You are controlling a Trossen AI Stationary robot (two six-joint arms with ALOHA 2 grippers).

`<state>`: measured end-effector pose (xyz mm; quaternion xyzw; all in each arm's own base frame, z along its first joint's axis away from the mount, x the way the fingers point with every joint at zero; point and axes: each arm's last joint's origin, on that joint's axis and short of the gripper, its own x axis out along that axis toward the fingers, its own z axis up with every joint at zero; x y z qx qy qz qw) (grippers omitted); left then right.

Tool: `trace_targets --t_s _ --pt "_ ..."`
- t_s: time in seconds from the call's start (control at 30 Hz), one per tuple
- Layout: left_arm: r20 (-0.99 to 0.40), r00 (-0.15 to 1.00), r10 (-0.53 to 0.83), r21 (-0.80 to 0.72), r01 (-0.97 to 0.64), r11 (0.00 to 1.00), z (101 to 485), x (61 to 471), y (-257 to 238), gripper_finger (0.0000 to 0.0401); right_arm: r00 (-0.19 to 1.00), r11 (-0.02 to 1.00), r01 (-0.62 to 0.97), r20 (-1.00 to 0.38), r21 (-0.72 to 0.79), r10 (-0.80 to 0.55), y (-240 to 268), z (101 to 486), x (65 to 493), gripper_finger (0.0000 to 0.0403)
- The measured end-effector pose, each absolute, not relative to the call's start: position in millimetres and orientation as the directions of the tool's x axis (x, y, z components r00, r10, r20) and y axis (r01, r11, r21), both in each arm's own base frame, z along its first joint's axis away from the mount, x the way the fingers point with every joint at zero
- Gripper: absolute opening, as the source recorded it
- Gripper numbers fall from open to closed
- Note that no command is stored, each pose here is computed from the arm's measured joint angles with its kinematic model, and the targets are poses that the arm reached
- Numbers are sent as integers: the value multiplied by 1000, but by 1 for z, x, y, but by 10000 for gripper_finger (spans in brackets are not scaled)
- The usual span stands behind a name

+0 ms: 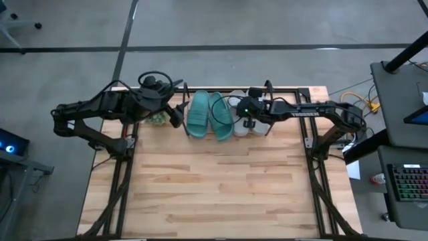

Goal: Pick and place slides into the shelf
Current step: Adjust the slides on the shelf

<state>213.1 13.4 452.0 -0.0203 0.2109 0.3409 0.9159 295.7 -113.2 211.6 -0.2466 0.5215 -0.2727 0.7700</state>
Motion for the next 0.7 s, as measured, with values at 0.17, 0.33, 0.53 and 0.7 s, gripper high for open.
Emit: trace_targets --t_s 0.17,0.33,0.53,0.7 --pt "-408 673 616 114 -632 766 451 213 13 288 349 727 151 -652 -670 -674 -104 225 293 151" --pt "-409 673 616 114 -632 766 451 213 13 288 419 757 263 -636 -598 -648 -92 248 283 150" --pt "-408 673 616 113 -633 766 451 213 13 288 535 863 385 -683 -326 -497 -71 263 273 137" --pt "-408 673 617 114 -633 766 451 213 13 288 601 919 293 -696 -266 -393 -42 264 278 128"
